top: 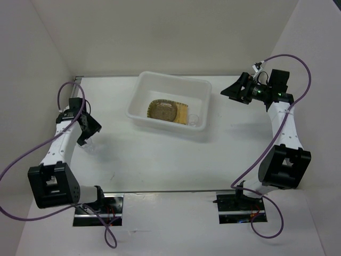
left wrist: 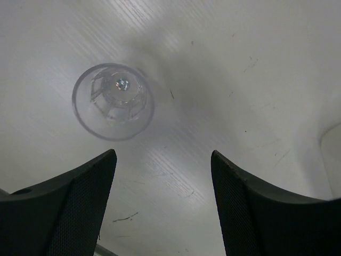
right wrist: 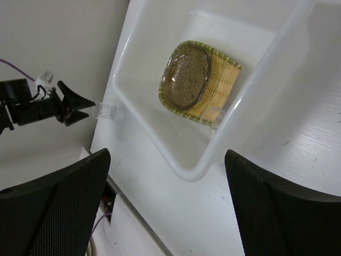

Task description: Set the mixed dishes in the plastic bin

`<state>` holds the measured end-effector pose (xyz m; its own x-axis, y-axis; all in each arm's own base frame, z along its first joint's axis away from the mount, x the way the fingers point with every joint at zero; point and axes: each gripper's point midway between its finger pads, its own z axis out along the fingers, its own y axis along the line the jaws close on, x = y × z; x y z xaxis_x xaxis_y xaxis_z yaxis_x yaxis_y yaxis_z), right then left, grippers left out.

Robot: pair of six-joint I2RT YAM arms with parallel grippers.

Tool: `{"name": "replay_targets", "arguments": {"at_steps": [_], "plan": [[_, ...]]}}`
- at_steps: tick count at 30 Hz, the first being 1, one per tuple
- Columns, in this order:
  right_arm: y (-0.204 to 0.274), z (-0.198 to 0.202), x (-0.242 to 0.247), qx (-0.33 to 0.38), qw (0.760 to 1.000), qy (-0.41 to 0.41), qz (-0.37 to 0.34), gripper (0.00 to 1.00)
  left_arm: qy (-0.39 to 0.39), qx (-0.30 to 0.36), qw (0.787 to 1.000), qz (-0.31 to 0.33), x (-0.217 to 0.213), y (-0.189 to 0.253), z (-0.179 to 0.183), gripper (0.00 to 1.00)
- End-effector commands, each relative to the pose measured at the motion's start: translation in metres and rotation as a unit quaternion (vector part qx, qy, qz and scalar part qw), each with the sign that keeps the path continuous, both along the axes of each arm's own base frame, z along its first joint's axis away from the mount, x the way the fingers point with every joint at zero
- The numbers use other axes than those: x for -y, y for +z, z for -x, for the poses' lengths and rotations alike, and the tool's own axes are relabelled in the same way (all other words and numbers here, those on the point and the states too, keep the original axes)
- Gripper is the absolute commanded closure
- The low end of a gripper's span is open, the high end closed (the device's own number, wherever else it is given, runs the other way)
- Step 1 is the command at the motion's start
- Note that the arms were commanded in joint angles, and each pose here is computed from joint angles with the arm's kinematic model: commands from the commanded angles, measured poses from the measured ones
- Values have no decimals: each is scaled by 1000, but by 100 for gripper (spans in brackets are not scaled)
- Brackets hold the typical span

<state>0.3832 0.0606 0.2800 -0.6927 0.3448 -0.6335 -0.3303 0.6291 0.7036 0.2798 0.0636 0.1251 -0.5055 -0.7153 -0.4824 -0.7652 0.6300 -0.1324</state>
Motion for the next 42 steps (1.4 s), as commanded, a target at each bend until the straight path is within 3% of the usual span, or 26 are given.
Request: {"name": "replay_targets", "arguments": {"at_steps": [1, 7, 14, 19, 22, 24, 26, 31, 35, 38, 39, 42], "plan": [[16, -2, -3, 36, 999, 8, 6, 8, -26, -6, 1000, 7, -2, -18, -21, 21], [18, -1, -3, 39, 999, 9, 9, 8, -41, -44, 998, 20, -3, -51, -30, 21], [20, -2, 1, 42, 999, 6, 12, 8, -42, -55, 998, -2, -15, -55, -35, 28], [20, -2, 1, 42, 999, 6, 12, 8, -48, -70, 996, 4, -14, -64, -34, 68], [20, -2, 1, 45, 999, 8, 15, 8, -54, -76, 996, 8, -12, -70, -33, 77], [20, -2, 1, 45, 999, 8, 15, 8, -61, -81, 995, 12, -10, -73, -32, 97], [20, -2, 1, 45, 999, 8, 15, 8, -70, -76, 995, 15, -9, -70, -36, 100], [16, -3, 2, 41, 999, 8, 14, 8, -92, -22, 996, 4, 0, -18, -70, 100], [13, -3, 1, 36, 999, 8, 13, 8, -101, 91, 991, -8, 8, 70, -119, 100], [12, -4, 3, 36, 999, 4, 16, 8, -135, 143, 980, 11, 33, 109, -139, 100], [12, -4, 3, 36, 999, 4, 16, 8, -156, 189, 969, 19, 45, 138, -154, 100], [12, -1, 2, 35, 999, 4, 15, 8, -211, 243, 946, 44, 83, 166, -178, 100]]}}
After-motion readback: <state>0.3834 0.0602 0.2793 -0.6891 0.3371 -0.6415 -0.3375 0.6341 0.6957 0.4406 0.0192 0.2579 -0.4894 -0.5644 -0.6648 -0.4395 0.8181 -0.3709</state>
